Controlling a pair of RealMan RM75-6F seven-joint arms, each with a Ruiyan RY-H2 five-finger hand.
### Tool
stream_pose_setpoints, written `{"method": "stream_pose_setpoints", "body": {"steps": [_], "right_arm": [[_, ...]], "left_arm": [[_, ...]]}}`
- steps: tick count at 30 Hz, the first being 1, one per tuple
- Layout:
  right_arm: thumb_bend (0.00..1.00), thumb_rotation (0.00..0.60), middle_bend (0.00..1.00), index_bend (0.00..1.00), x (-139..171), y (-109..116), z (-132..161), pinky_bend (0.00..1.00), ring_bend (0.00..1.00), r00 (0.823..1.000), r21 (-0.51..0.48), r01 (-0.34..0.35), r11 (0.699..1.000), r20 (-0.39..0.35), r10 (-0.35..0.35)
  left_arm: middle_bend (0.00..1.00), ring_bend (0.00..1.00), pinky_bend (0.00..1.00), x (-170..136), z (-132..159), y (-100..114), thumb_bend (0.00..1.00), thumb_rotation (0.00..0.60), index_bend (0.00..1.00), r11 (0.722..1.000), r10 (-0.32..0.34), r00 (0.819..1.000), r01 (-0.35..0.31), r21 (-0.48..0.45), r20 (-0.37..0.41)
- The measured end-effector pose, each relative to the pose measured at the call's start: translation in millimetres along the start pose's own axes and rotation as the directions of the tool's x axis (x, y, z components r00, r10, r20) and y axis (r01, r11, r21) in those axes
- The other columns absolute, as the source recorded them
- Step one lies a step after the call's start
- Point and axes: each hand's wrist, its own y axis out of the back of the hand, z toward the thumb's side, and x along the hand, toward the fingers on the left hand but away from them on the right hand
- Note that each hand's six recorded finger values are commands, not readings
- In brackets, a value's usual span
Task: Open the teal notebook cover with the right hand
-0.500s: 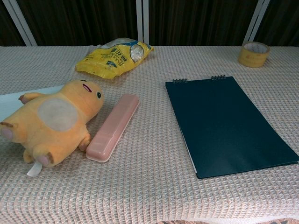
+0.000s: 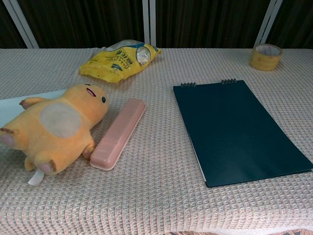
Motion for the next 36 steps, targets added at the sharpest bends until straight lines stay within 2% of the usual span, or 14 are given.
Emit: {"method": "stream_pose_setpoints", "body": {"steps": [3,6,9,13,19,28,36], "right_arm": [[0.29,0.600,0.00,0.00,5,-1,5,0.00,0.00,0.999,0.025,-0.040,0.999,-0.005,0.040],[0.29,0.600,0.00,0.00,12,-4,8,0.00,0.00,0.994,0.065,-0.110,0.992,0.004,0.110],[0.29,0.600,0.00,0.00,24,-13,9,0.00,0.00,0.977,0.119,-0.214,0.970,0.024,0.213],[0.29,0.600,0.00,0.00,50,-34,4,0.00,0.00,0.933,0.184,-0.359,0.915,0.060,0.354],[0.29,0.600,0.00,0.00,83,-65,3,0.00,0.00,0.868,0.190,-0.497,0.847,0.084,0.490],[0.29,0.600,0.00,0.01,100,-90,14,0.00,0.00,0.810,0.198,-0.582,0.789,0.057,0.583],[0.29,0.600,0.00,0.12,90,-107,34,0.00,0.00,0.785,0.214,-0.605,0.767,0.001,0.619]], "left_arm": [[0.06,0.03,0.12,-7,-5,-4,0.01,0.600,0.08,1.000,-0.003,1.000,0.003,0.011,-0.023],[0.06,0.03,0.12,-19,-17,-11,0.01,0.600,0.08,1.000,-0.012,0.997,0.013,0.011,-0.072],[0.06,0.03,0.12,-34,-28,-22,0.01,0.600,0.08,1.000,-0.017,0.992,0.018,0.012,-0.125],[0.06,0.03,0.12,-58,-40,-44,0.01,0.600,0.08,1.000,-0.024,0.982,0.027,0.009,-0.188],[0.06,0.03,0.12,-103,-54,-80,0.01,0.600,0.08,0.999,-0.046,0.960,0.050,0.007,-0.275],[0.06,0.03,0.12,-126,-49,-79,0.01,0.600,0.08,1.000,-0.019,0.961,0.021,0.003,-0.277],[0.06,0.03,0.12,-126,-58,-80,0.01,0.600,0.08,1.000,-0.011,0.952,0.017,0.018,-0.306]]}}
